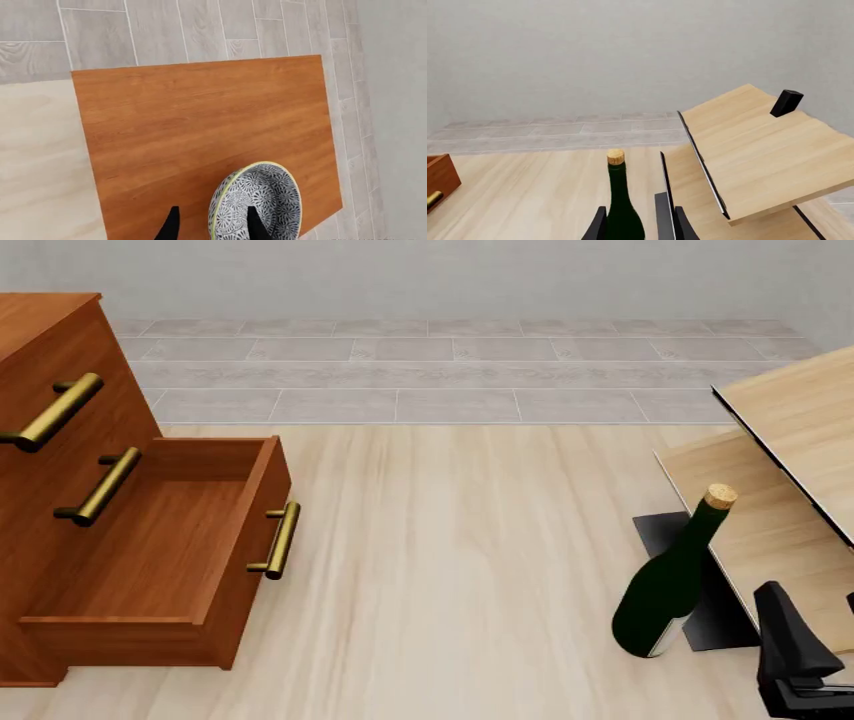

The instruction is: Put the bowl on top of the cabinet.

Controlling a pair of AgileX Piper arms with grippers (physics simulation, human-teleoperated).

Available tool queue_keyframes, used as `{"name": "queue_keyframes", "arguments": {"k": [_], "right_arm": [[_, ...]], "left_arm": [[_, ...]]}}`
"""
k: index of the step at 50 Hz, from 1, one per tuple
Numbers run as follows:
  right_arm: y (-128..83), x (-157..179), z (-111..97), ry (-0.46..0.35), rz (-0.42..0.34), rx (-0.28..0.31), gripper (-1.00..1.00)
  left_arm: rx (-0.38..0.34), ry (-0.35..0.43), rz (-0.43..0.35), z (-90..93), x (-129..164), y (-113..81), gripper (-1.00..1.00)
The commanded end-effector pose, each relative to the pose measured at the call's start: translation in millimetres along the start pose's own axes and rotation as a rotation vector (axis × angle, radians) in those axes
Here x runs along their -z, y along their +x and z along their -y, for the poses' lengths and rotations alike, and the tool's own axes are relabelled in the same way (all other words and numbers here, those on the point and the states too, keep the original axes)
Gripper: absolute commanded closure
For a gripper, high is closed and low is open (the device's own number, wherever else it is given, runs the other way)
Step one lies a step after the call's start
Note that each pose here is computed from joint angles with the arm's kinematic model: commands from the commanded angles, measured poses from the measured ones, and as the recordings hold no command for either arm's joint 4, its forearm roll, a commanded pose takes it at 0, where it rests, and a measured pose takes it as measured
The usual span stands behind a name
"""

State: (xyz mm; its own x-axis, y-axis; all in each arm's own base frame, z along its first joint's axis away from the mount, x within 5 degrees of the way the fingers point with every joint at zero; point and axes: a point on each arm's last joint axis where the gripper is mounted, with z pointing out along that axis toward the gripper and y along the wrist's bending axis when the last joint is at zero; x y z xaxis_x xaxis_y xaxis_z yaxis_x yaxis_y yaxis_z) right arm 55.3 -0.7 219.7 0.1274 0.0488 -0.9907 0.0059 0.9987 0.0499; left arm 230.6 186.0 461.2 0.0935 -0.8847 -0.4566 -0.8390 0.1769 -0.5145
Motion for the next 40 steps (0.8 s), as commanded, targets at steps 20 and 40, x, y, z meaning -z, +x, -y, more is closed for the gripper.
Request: {"name": "queue_keyframes", "arguments": {"k": [20, 40], "right_arm": [[0, 0, 0, -0.003, -0.001, 0.001, -1.0], [-1, 0, 0, -0.002, 0.002, -0.001, -1.0]], "left_arm": [[0.012, 0.09, 0.069, 2.1, 44, 2.1, -1.0], [-0.012, 0.161, 0.131, -0.2, 81, 4.7, -1.0]]}}
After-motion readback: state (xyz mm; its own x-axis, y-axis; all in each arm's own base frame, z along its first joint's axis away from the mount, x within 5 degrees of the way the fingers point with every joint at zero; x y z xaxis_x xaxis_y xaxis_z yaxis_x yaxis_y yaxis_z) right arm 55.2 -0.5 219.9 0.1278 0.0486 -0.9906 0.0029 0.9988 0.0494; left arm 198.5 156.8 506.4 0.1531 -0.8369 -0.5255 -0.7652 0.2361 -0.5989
